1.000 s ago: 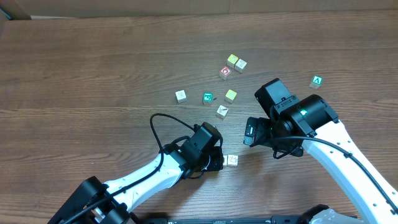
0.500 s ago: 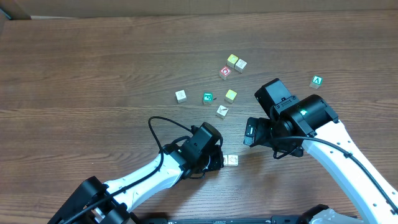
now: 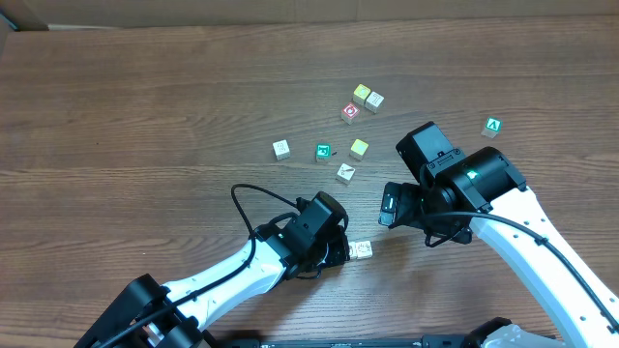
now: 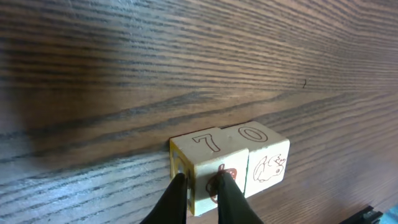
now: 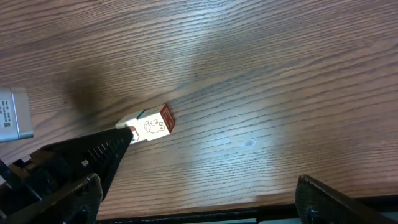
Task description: Flip 5 blocks
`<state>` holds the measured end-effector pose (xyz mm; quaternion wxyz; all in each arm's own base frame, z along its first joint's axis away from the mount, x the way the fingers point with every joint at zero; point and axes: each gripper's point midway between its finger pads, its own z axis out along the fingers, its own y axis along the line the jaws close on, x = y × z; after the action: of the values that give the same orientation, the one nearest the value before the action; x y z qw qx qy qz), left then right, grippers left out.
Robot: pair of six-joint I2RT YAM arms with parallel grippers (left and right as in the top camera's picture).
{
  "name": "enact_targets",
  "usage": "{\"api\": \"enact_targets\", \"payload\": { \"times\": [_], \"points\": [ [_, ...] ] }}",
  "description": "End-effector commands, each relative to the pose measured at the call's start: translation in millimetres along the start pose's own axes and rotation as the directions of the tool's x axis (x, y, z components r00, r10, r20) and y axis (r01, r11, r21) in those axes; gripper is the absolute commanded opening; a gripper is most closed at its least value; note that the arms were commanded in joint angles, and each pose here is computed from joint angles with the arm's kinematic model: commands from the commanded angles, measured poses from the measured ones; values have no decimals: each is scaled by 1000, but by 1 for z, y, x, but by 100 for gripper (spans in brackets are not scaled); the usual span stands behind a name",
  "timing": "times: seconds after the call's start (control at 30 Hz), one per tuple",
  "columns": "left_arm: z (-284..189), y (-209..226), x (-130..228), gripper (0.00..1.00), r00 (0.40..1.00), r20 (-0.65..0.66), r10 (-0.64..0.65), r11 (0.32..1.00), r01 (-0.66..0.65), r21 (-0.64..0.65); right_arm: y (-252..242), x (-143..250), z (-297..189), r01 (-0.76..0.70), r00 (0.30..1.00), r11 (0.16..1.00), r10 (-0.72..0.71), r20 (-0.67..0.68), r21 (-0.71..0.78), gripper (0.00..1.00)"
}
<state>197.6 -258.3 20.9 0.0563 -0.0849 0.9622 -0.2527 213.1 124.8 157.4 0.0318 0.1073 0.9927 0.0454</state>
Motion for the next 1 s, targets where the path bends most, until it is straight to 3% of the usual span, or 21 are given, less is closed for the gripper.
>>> {"api": "enact_targets", "payload": {
  "times": [0.0, 0.37, 0.67, 0.8, 0.97],
  "points": [
    [3, 5, 2, 14, 1000, 2, 8, 1000, -8, -25, 1, -6, -11, -1, 999, 1000, 2, 47, -20, 100],
    [1, 4, -3, 24, 998, 24, 51, 998, -50, -25, 1, -6, -11, -1, 999, 1000, 2, 47, -20, 100],
    [-32, 4, -24, 34, 983, 147, 113, 993, -108, -42, 2, -7, -11, 0, 999, 1000, 1, 51, -22, 100],
    [-50, 10, -44, 37, 951, 222, 217, 975, -203, -87, 3, -9, -12, 4, 998, 1000, -3, 56, -27, 100],
    [-79, 28, -93, 37, 935, 261, 239, 965, -200, -170, 3, -9, -12, 27, 998, 999, -25, 57, -26, 100]
  ]
}}
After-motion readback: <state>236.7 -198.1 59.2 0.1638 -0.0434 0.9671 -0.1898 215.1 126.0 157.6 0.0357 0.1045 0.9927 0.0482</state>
